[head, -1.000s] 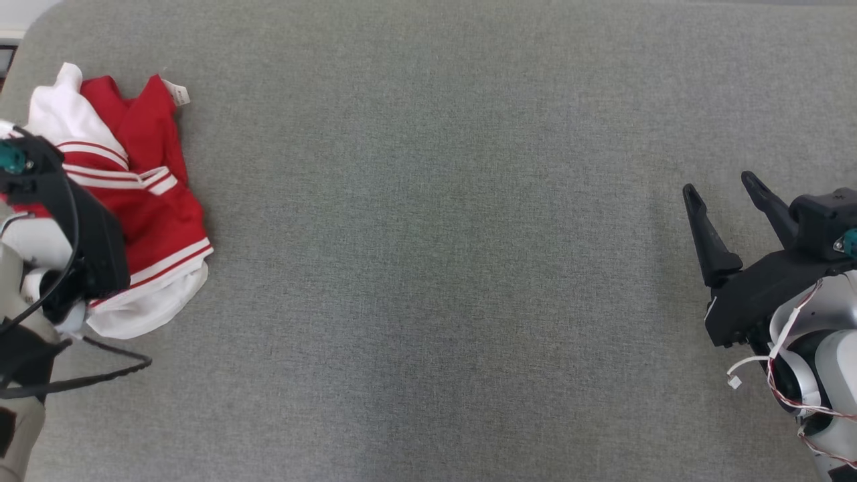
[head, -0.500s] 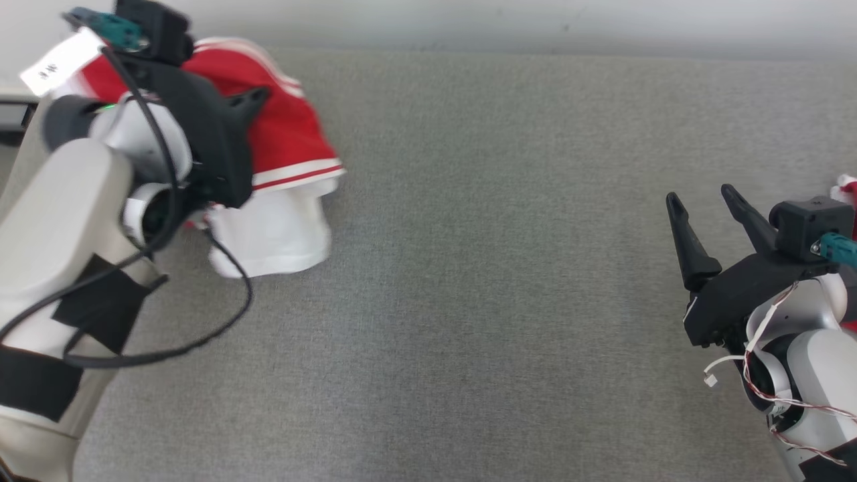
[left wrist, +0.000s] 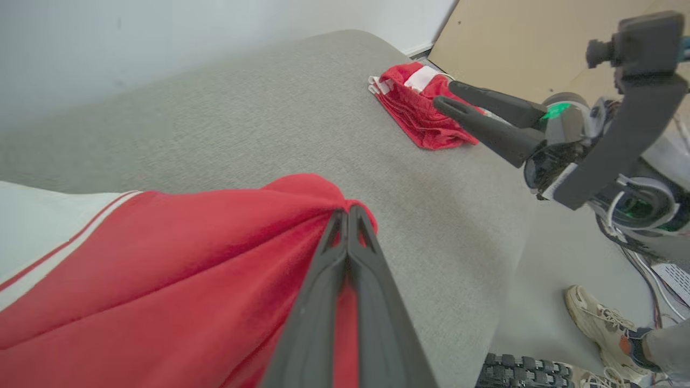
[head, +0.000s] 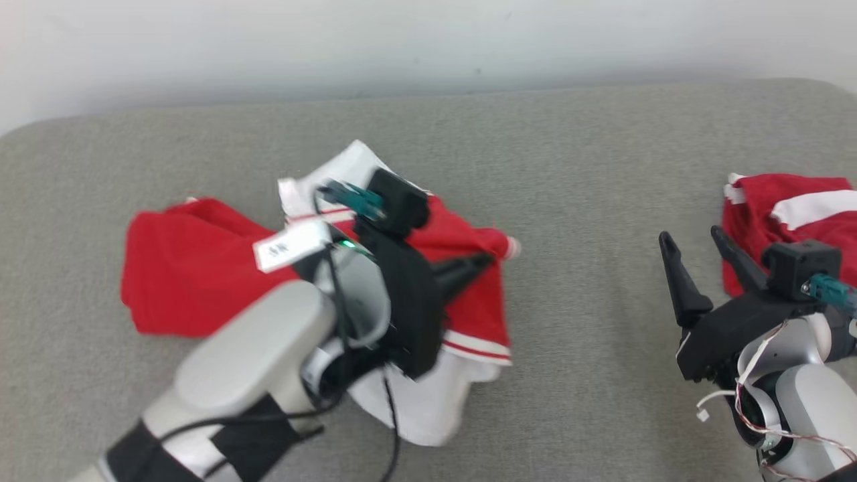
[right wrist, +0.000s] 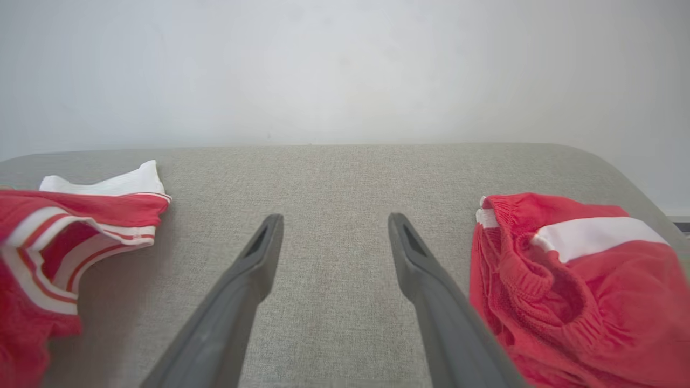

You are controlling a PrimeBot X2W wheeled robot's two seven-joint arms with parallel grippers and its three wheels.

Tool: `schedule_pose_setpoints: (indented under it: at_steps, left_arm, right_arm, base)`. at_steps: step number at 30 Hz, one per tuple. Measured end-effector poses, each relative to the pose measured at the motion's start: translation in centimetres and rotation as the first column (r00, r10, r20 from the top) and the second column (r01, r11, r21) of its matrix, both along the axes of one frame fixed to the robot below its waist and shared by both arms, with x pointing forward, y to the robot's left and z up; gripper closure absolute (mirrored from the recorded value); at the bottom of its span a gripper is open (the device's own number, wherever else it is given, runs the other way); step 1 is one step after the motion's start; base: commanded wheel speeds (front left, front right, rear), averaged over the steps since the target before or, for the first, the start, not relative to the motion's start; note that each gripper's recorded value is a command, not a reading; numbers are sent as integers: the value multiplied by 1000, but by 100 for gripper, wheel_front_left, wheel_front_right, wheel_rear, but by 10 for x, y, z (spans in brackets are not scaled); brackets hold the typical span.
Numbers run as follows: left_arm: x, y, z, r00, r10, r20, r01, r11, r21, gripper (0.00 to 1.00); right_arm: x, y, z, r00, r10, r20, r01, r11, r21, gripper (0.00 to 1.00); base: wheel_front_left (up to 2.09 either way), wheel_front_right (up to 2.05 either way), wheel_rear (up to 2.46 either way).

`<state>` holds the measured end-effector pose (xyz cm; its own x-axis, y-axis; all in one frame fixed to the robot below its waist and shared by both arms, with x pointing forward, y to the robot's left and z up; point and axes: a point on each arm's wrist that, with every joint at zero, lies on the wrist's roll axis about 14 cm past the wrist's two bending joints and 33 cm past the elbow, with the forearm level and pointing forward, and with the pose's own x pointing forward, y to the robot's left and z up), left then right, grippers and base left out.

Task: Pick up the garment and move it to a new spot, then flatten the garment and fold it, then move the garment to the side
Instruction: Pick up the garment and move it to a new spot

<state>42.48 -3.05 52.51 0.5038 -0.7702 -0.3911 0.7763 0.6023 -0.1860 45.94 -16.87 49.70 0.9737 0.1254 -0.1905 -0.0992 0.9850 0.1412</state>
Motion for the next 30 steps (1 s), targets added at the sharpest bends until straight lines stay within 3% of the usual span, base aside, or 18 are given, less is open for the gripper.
schedule_pose_setpoints:
  at_steps: [6, 11, 17, 18, 19, 20, 25, 30]
  left_arm:
    - [-40, -60, 7, 987, -157, -20, 156, 986, -66, 100]
    - [-52, -88, 16, 976, -217, -7, 215, 970, -117, 100]
    - [-76, -104, -28, 962, -248, -115, 238, 967, -91, 100]
    - [-80, -106, -34, 960, -250, -129, 240, 967, -89, 70]
    - [-82, -107, -38, 958, -253, -135, 243, 966, -85, 5]
    - [-83, -108, -40, 957, -257, -135, 248, 966, -76, 0]
    - [-71, -104, -27, 970, -239, -38, 237, 970, -48, 0]
    - [-53, -88, -9, 986, -159, 43, 163, 982, -95, 0]
  right_arm:
    - [-21, -19, 0, 999, -48, -2, 48, 999, 6, 0]
    - [-32, -34, 6, 996, -91, 17, 91, 996, 7, 0]
    - [-49, -55, 4, 989, -149, 13, 149, 989, 5, 0]
    - [-53, -59, 2, 987, -162, 8, 162, 987, 7, 0]
    - [-57, -63, -1, 985, -175, 1, 175, 985, 8, 0]
    - [-60, -66, -3, 983, -184, -3, 184, 983, 7, 0]
    - [-60, -65, 1, 984, -180, 8, 180, 984, 10, 0]
    - [-57, -56, 7, 987, -157, 30, 156, 987, 28, 0]
  base:
    - [0, 0, 0]
    - [0, 0, 0]
    - [0, 0, 0]
    - [0, 0, 0]
    - [0, 0, 0]
    - [0, 0, 0]
    - [0, 0, 0]
    - [0, 0, 0]
